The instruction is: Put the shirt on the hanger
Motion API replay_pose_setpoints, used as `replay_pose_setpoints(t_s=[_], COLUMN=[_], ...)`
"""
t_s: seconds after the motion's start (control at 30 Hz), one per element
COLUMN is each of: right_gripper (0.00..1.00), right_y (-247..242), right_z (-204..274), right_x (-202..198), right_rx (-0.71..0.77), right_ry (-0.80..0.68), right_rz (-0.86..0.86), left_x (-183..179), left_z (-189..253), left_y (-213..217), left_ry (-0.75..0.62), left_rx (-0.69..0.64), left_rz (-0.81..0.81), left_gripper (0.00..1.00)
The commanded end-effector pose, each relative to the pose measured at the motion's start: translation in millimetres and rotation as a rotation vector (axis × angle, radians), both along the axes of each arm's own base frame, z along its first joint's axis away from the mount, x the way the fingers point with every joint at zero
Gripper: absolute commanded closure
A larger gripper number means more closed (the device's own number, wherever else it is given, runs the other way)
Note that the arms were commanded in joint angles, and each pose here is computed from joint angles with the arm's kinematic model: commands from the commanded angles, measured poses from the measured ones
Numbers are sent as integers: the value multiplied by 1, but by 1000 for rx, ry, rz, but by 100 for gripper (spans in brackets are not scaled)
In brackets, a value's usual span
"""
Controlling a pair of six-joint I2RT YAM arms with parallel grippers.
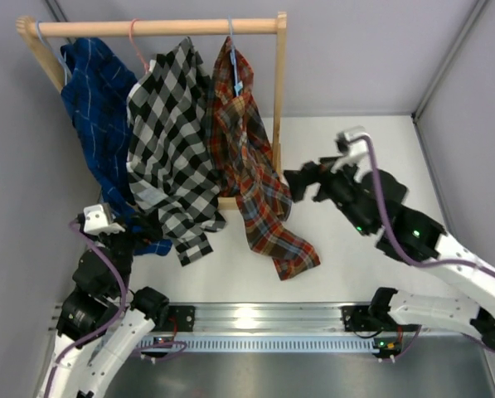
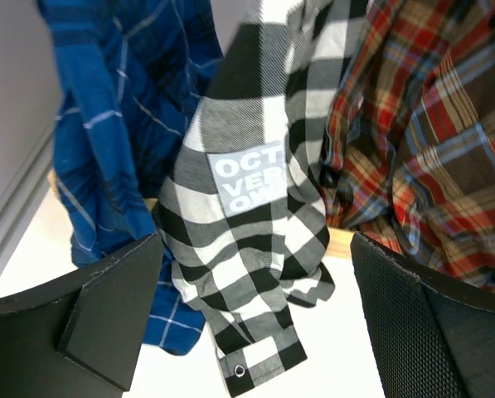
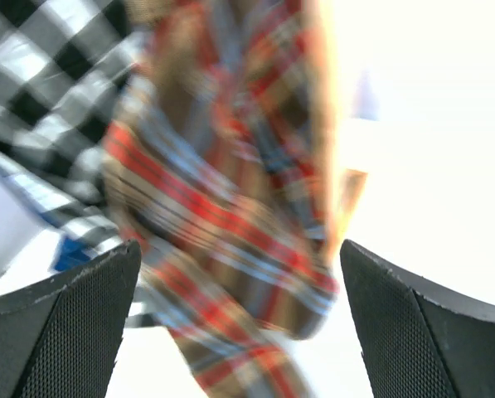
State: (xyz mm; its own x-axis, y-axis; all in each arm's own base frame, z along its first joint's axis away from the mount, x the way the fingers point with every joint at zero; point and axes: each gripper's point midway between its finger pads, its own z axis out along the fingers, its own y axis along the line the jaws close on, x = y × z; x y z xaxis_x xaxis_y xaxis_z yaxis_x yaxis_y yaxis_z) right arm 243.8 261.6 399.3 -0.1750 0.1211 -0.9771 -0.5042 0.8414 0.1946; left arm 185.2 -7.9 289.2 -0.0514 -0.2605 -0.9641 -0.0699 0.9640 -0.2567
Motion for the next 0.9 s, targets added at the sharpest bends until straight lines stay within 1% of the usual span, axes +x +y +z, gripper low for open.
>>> replay_pose_setpoints(t_s=[0.0, 0.03, 0.07, 0.1, 0.13, 0.17, 0.2, 0.27, 0.3, 0.33, 0.5, 0.63, 0.73, 0.87], right_gripper=[0, 1, 1, 1, 1, 1, 0, 1, 0, 1, 1, 1, 1, 1], right_y=[-65, -78, -102, -131, -149, -166, -179, -194, -197, -200, -217, -235, -239, -242], right_z=[-7, -46, -49, -67, -98, -103, -109, -117, -112, -111, -118, -112, -105, -97], right_x=[-8, -8, -14, -10, -12, -16, -19, -29, -33, -37, -49, -53, -57, -58], right_rx=[25, -33, -16, -52, -145, -151, -168, -193, -153, -147, -188, -139, -102, -104], right_ry=[-125, -94, -101, -80, -44, -41, -33, -7, 7, 15, 52, 30, 10, -13], right_rz=[-157, -200, -256, -403, -466, -517, -563, -568, -564, -553, -551, -620, -604, -592], left_x=[0, 2, 3, 5, 7, 8, 11, 15, 15, 15, 8, 5, 6, 7], left_z=[7, 5, 4, 0, -3, -7, -8, -16, -15, -14, -9, -9, -10, -12], left_y=[8, 9, 15, 17, 22, 33, 35, 38, 36, 31, 26, 17, 9, 5], left_ry=[-43, -29, -25, -13, 1, 13, 11, 27, 24, 19, -10, -25, -22, -13], left_rx=[-15, -6, -1, 5, 23, 35, 41, 64, 59, 59, 64, 72, 73, 73], left_rz=[45, 54, 87, 101, 128, 186, 197, 198, 188, 151, 111, 54, 11, -5], left_gripper=[2, 2, 2, 2, 2, 2, 2, 2, 2, 2, 2, 2, 2, 2])
